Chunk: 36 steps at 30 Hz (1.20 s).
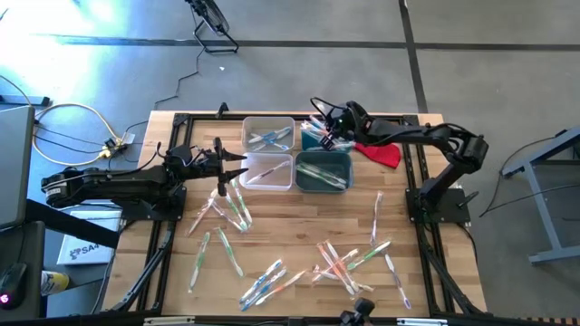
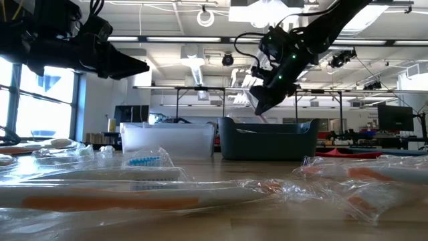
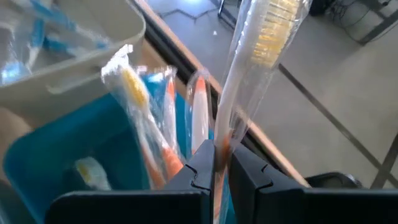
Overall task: Pick & Place Toothbrushes
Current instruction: Put the orange toothbrush into the blue bin
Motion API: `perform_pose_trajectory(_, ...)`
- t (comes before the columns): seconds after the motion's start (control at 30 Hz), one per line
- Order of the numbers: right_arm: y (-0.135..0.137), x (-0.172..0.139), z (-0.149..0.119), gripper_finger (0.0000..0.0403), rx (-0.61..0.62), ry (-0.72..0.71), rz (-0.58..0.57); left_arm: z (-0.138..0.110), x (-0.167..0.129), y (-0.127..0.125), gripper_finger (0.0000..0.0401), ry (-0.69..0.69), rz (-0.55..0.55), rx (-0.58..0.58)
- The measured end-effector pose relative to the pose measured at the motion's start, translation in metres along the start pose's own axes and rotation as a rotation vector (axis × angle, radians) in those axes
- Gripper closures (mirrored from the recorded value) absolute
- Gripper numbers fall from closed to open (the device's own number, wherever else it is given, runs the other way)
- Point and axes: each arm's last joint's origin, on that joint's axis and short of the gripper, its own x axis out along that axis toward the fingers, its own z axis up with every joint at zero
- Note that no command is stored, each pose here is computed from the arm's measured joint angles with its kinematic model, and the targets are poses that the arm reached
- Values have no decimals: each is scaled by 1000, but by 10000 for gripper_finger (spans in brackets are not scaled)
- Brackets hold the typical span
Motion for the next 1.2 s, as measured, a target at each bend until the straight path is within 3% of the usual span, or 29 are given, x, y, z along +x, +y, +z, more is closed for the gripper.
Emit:
perform_pose_trajectory(0.6, 0, 0, -7, 384, -18, 68, 46, 0, 0, 0, 230, 0, 3, 0)
perform_pose_trajectory(0.83, 1, 0, -7, 344, -71, 68, 51, 0, 0, 0, 230, 0, 2, -1)
perform_pose_trajectory(1.2, 7, -1, -7, 298, -118, 40, 272, 0, 0, 0, 230, 0, 2, 0)
